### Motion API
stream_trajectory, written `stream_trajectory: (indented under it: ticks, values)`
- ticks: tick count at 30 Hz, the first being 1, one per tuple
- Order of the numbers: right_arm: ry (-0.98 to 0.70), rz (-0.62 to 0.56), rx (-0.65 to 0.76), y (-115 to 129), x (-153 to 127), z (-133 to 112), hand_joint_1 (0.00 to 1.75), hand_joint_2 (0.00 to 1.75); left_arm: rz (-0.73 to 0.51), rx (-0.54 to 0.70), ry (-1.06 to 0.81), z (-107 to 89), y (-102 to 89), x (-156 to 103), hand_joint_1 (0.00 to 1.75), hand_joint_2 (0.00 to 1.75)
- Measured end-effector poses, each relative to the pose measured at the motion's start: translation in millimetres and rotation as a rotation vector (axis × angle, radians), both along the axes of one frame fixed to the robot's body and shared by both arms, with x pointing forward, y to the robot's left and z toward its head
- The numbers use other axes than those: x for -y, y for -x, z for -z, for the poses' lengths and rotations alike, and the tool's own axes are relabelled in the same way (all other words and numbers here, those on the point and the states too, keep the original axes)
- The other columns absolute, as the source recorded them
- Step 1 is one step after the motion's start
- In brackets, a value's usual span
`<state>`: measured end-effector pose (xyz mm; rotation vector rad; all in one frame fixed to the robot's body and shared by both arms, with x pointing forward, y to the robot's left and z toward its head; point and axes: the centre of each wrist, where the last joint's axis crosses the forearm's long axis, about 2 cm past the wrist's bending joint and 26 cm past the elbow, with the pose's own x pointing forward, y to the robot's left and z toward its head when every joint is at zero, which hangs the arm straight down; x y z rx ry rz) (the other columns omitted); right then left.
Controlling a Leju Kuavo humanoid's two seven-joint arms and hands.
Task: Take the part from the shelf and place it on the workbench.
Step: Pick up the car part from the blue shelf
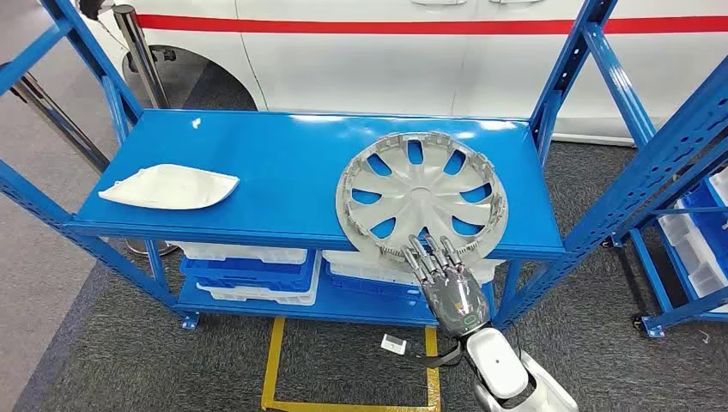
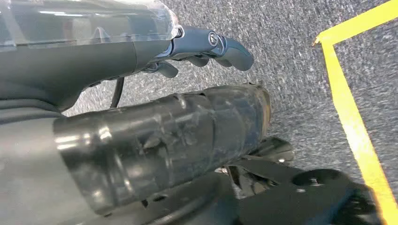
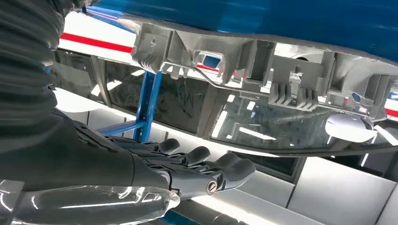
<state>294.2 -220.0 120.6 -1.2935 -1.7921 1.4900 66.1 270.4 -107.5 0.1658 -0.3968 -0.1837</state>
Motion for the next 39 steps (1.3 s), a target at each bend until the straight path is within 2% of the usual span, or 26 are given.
stream_trajectory:
  ticks: [12, 24, 33, 35, 37, 39]
  values:
    - [0.009, -0.005, 0.002, -19.1, -11.6, -14.5, 0.00, 1.75, 0.016, 0.004, 0.003, -0.8, -5.0, 0.5, 0.00, 0.00]
    - [0.111, -0.015, -0.106, -42.8, -28.5, -11.0, 0.00, 1.75, 0.039, 0.013, 0.011, -2.2, -12.5, 2.1, 0.00, 0.00]
    - [0.162, 0.030, -0.167, -57.3, -34.6, -8.7, 0.00, 1.75, 0.051, 0.016, 0.010, -2.3, -13.4, 2.6, 0.00, 0.00]
    - [0.161, 0.055, -0.167, -60.9, -36.9, -11.0, 0.13, 1.75, 0.050, 0.018, 0.013, -2.6, -14.8, 2.3, 0.00, 0.00]
    - [0.165, 0.089, -0.174, -65.2, -38.0, -12.9, 1.00, 1.75, 0.053, 0.024, 0.017, -2.9, -16.6, 2.1, 0.00, 0.00]
    - [0.164, 0.121, -0.181, -68.6, -39.6, -14.1, 1.75, 1.75, 0.054, 0.030, 0.022, -2.9, -16.9, 2.2, 0.00, 0.00]
